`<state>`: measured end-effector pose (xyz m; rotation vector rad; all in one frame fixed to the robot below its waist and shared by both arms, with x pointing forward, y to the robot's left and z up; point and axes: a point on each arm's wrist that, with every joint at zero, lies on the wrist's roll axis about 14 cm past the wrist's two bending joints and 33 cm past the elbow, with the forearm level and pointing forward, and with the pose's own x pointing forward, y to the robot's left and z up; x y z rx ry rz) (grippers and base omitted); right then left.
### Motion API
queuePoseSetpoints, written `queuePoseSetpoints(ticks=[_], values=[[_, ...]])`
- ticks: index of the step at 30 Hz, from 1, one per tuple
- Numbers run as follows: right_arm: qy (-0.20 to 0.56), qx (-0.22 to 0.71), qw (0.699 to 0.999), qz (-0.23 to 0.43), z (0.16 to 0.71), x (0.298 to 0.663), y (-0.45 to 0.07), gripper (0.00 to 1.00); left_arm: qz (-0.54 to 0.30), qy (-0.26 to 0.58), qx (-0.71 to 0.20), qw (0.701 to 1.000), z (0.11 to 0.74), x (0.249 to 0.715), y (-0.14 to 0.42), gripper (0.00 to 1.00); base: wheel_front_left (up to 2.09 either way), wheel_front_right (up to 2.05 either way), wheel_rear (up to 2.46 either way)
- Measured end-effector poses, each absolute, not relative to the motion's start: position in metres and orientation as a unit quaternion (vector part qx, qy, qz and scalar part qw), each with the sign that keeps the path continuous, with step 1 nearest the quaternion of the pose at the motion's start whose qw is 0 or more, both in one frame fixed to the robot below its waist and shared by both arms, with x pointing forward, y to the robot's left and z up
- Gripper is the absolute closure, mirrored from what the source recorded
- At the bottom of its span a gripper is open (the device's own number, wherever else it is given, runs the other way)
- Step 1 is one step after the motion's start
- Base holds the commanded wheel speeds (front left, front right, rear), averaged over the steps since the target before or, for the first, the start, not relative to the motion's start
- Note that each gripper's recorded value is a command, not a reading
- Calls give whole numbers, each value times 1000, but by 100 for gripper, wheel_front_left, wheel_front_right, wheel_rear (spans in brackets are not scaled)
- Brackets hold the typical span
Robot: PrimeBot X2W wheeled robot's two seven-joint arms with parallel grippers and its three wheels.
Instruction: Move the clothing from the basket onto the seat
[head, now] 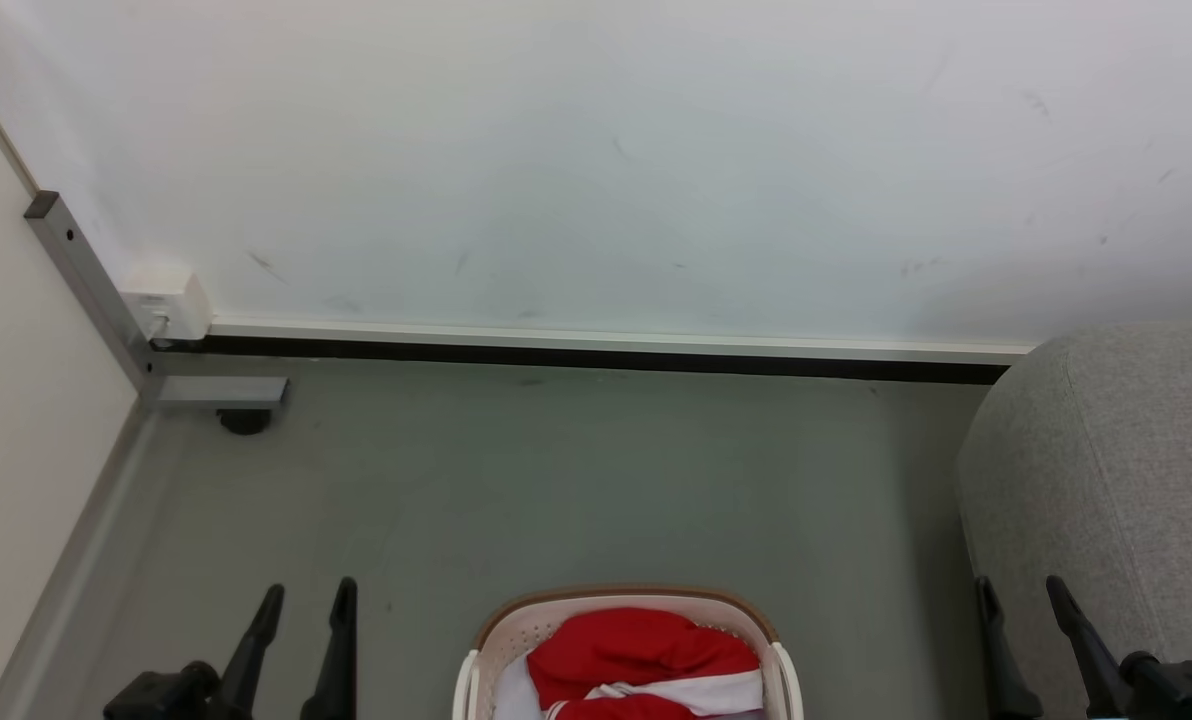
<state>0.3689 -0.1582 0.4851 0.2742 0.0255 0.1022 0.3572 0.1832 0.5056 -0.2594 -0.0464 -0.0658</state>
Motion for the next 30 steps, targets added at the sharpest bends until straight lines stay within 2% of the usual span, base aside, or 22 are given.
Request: queuePoseSetpoints(ticks=[30], values=[[13, 94, 994, 55, 475, 362, -157, 0, -69, -13, -44, 997, 491, 350, 168, 0, 0, 0, 0]])
